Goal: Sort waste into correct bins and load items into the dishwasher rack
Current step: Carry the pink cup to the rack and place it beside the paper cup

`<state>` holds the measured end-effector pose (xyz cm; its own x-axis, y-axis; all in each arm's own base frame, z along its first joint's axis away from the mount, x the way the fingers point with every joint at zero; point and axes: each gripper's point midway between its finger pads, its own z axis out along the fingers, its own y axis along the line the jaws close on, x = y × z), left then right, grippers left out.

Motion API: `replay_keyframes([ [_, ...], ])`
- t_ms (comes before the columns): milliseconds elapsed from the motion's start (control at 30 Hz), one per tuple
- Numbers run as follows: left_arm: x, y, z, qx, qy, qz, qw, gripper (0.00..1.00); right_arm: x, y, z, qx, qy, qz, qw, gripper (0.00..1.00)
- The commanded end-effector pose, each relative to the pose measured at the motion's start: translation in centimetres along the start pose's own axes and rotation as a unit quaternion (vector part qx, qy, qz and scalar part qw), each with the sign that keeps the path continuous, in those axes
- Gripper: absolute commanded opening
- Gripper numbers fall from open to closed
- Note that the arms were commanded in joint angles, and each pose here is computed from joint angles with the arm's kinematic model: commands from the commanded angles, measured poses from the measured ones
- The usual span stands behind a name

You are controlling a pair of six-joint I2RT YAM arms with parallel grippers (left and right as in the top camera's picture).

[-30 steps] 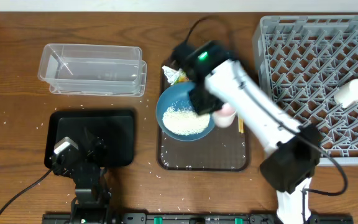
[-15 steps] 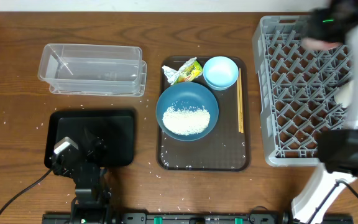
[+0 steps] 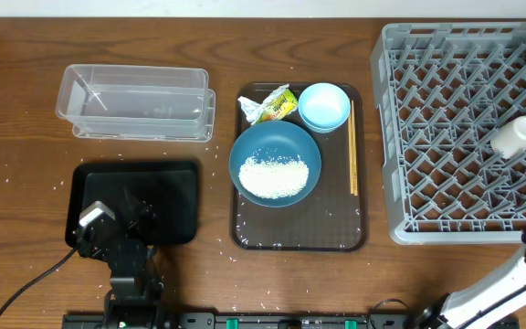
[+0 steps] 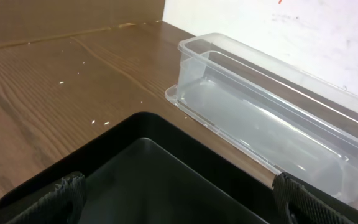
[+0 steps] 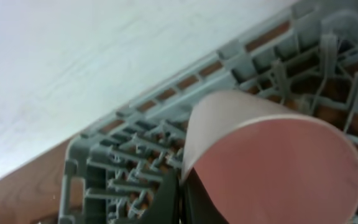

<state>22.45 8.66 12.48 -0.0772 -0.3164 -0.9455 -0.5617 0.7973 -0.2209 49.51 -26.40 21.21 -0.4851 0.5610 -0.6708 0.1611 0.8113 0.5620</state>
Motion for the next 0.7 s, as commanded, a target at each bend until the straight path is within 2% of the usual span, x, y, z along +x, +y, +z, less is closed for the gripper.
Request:
replay_keyframes([
  [0, 1.3, 0.8, 0.1, -0.017, 0.016, 0.014, 1.0, 0.98, 0.3, 0.3, -1.3, -0.097, -0.012, 0.036, 0.995, 0.01],
  [167, 1.3, 0.8, 0.1, -0.017, 0.016, 0.014, 1.0, 0.98, 0.6, -2.9, -1.3, -0.114, -0.042, 0.091, 0.988, 0.01],
  [367, 1.3, 0.8, 0.1, -0.017, 0.016, 0.014, 1.0, 0.98, 2.4, -3.8, 1.5, -0.175, -0.021, 0.13, 0.976, 0.01],
  [533, 1.3, 0.8, 0.1, -0.017, 0.016, 0.014, 1.0, 0.98, 3.9, -5.8, 3.8, -0.182, -0.012, 0.182, 0.966, 0.01],
  [667, 1.3, 0.8, 0.1, -0.017, 0.016, 0.014, 1.0, 0.98, 4.2, -7.0, 3.6, -0.172, -0.014, 0.193, 0.966, 0.01],
])
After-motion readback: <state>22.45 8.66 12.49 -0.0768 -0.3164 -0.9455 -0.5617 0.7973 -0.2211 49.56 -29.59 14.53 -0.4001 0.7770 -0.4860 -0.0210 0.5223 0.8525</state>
